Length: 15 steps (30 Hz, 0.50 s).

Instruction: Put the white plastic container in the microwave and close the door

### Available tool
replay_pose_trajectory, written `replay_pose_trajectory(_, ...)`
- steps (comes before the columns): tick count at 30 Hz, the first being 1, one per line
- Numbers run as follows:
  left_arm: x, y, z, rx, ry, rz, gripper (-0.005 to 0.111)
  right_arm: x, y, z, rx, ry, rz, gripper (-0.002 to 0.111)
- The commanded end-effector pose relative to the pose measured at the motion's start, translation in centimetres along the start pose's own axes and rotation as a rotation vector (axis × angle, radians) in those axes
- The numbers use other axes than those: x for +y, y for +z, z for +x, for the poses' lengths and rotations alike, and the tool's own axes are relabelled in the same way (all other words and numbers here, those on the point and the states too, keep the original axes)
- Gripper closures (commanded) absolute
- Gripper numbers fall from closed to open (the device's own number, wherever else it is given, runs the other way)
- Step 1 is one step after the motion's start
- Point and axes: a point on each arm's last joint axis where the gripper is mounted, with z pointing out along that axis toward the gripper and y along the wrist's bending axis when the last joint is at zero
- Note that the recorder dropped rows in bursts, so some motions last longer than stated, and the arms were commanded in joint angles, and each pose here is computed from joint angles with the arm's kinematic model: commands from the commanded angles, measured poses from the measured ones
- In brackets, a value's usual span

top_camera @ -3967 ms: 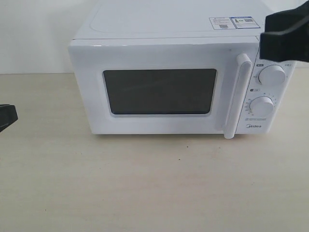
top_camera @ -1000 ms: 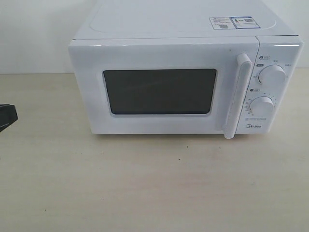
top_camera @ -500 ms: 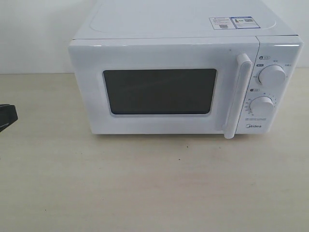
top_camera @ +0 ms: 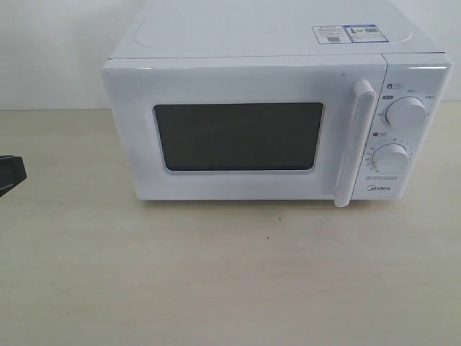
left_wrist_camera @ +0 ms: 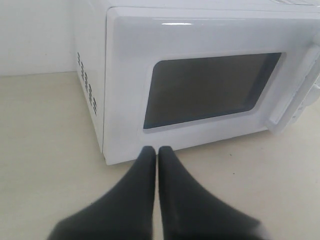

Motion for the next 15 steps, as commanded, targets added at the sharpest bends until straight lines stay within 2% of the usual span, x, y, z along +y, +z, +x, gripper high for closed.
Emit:
replay_pose_trajectory(1,0.1,-0.8,-0.3,-0.048,0.003,-0.010,0.102,0.0,0.0,0.0,-0.008,0.008,0.001,0.109)
replay_pose_trajectory(4,0.6,-2.9,-1.3,-0.175,-0.002,-0.053,0.102,0.0,0.0,0.0,-0.008,0.008,0.001,0.109)
replay_pose_trajectory(7,1.7,-6.7,-1.4,-0.383,-0.012,-0.215,0.102,0.0,0.0,0.0,-0.008,0.008,0.001,0.109)
replay_pose_trajectory(9,2.0,-8.0,-0.5,-0.453,-0.010,-0.289,0.102,0.0,0.0,0.0,-0.008,0.008,0.001,0.109)
replay_pose_trajectory(12,2.3,-8.1,1.3,-0.465,-0.013,-0.337,0.102,0.0,0.0,0.0,-0.008,0.008,0.001,0.109)
replay_pose_trajectory(15,2.6,-7.5,2.7,-0.425,-0.031,-0.335,0.102,0.0,0.0,0.0,-0.008,0.008,0.001,0.109)
